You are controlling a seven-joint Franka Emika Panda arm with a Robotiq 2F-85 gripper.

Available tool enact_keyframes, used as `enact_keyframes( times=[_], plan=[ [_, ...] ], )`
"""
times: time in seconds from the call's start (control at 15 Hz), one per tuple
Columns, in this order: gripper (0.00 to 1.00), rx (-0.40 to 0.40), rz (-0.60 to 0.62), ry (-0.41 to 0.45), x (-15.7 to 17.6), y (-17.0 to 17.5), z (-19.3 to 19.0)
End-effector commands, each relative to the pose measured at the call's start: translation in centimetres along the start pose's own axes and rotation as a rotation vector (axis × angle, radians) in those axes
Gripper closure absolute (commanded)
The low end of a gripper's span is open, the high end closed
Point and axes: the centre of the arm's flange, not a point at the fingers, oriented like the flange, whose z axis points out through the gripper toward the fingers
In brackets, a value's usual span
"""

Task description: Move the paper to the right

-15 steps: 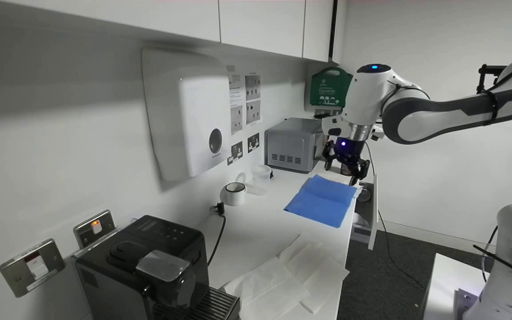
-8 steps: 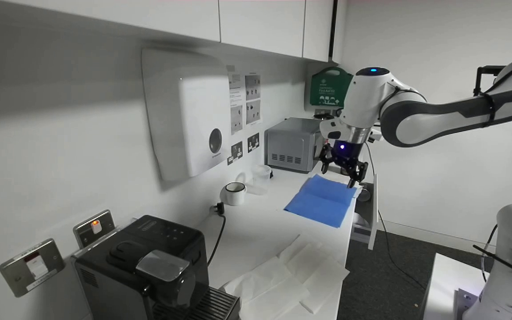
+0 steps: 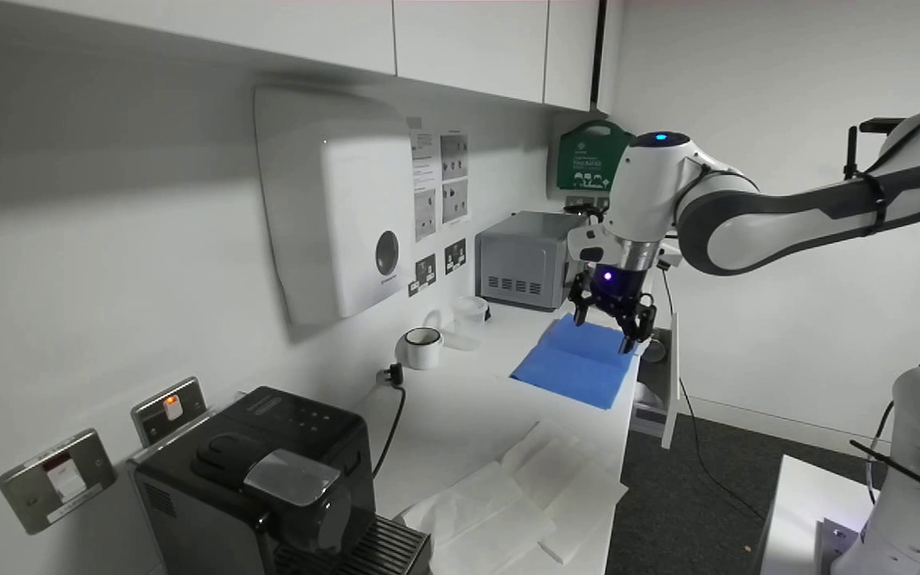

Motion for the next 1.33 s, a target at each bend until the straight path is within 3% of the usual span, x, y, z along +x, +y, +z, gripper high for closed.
enact_keyframes(
  times=[0.0, 0.47, 0.93, 1.27],
  plan=[
    [0.00, 0.026, 0.043, 0.050, 3.7, 0.0, 1.2],
    [0.00, 0.151, 0.066, 0.101, 9.9, -0.2, 6.1],
    [0.00, 0.274, 0.093, 0.140, 11.9, -0.6, 12.2],
    [0.00, 0.329, 0.021, 0.109, 12.7, -2.6, 13.4]
  ],
)
